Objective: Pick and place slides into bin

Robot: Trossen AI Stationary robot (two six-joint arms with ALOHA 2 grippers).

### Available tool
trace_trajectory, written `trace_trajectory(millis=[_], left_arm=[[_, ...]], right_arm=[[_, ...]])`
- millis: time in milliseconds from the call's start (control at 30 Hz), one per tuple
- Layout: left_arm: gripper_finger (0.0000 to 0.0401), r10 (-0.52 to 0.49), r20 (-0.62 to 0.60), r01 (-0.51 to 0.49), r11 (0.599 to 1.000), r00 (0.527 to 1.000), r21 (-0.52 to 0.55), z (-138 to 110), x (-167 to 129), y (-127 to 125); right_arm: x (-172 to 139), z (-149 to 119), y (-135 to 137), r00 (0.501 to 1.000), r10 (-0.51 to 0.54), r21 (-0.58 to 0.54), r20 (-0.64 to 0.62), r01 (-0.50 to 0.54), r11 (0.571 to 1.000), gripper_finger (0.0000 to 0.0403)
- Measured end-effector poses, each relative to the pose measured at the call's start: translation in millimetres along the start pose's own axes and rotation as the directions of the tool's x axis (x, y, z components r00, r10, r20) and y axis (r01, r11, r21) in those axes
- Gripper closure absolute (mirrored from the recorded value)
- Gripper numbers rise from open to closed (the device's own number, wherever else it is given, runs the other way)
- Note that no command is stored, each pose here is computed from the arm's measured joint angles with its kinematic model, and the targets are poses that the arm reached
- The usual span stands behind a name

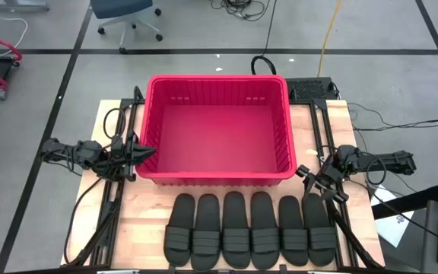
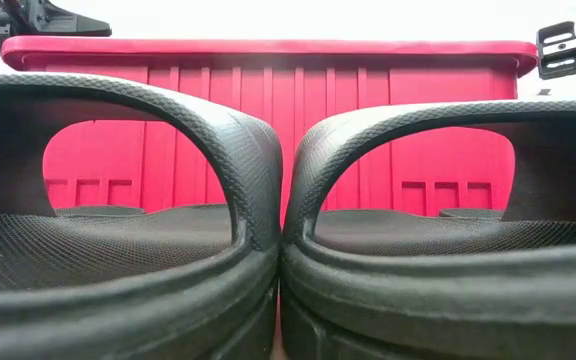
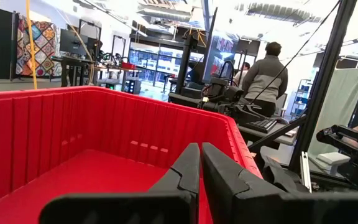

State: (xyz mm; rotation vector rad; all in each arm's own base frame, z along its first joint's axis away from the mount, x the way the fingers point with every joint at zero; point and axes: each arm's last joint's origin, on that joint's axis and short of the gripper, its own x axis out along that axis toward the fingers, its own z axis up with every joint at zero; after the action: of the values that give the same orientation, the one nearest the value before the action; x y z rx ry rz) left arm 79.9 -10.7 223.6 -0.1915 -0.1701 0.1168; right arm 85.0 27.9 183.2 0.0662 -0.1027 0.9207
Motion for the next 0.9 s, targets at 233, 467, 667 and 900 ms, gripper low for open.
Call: trace_trajectory(millis=[233,467,667,900], left_arm=[[0.0382,0.0,0.0,0.0,1.0,1.0,0.0,0.0,0.0,0.0],[0.0382,0.0,0.0,0.0,1.0,1.0,0.0,0.0,0.0,0.0],[0.0382,0.0,0.0,0.0,1.0,1.0,0.0,0.0,0.0,0.0],[0.0382,0.0,0.0,0.0,1.0,1.0,0.0,0.0,0.0,0.0]], right_arm=[[0.0,0.0,0.0,1.0,0.0,0.0,0.0,0.0,1.0,0.0239],[0.0,0.0,0.0,1.0,0.0,0.0,0.0,0.0,1.0,0.0242],[0.0,0.0,0.0,1.0,0.0,0.0,0.0,0.0,1.0,0.0241],[0.0,0.2,0.0,1.0,-0.002,0.059,0.002,0.002,0.998,0.0243]])
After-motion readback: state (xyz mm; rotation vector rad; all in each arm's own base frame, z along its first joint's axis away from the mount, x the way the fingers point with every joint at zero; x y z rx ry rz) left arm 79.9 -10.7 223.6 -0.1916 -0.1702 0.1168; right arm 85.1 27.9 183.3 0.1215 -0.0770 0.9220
